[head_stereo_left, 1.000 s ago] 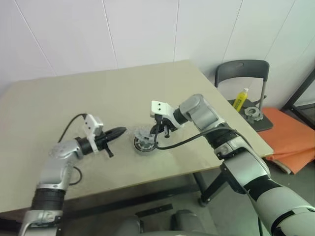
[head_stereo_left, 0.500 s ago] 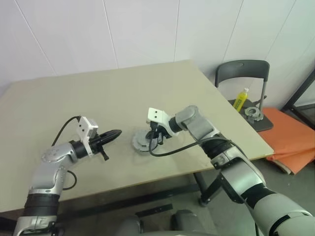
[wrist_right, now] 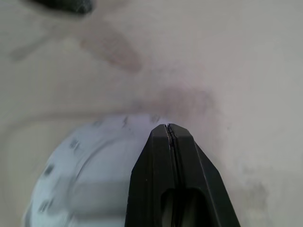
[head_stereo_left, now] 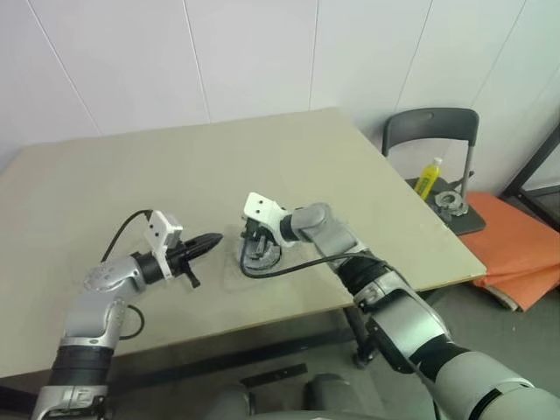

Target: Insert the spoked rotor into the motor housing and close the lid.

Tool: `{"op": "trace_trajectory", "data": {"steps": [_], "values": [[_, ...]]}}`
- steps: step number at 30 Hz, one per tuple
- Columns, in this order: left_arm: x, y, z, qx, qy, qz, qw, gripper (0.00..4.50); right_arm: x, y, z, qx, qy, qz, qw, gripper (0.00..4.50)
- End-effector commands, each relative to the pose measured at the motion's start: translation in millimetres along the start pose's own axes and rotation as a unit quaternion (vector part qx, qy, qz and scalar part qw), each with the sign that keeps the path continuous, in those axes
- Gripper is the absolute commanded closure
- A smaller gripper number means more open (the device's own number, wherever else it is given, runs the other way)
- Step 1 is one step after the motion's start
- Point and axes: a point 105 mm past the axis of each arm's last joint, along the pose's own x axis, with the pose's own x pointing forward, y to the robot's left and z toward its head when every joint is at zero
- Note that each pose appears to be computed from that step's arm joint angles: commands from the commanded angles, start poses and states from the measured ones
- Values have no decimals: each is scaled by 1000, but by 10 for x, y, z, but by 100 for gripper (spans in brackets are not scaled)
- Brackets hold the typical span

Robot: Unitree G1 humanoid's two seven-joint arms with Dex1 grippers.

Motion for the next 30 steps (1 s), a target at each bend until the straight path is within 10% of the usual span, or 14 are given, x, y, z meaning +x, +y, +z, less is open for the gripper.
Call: {"op": "trace_trajectory", "data": {"steps": [1, 10, 21, 30], "values": [[-3, 17, 100, 22, -12, 4, 1000, 450, 38, 32, 4, -8, 3, 4, 1000, 448], [27, 10, 96, 24, -9, 2, 1000, 450, -31, 223, -322, -48, 77, 74, 993, 448], [44, 17, 91, 29, -9, 4, 1000, 450, -22, -166, 110, 24, -53, -38, 998, 448], [67, 4, 53, 33, -3, -1, 999, 450, -200, -69, 120, 66, -59, 69, 994, 411]]}}
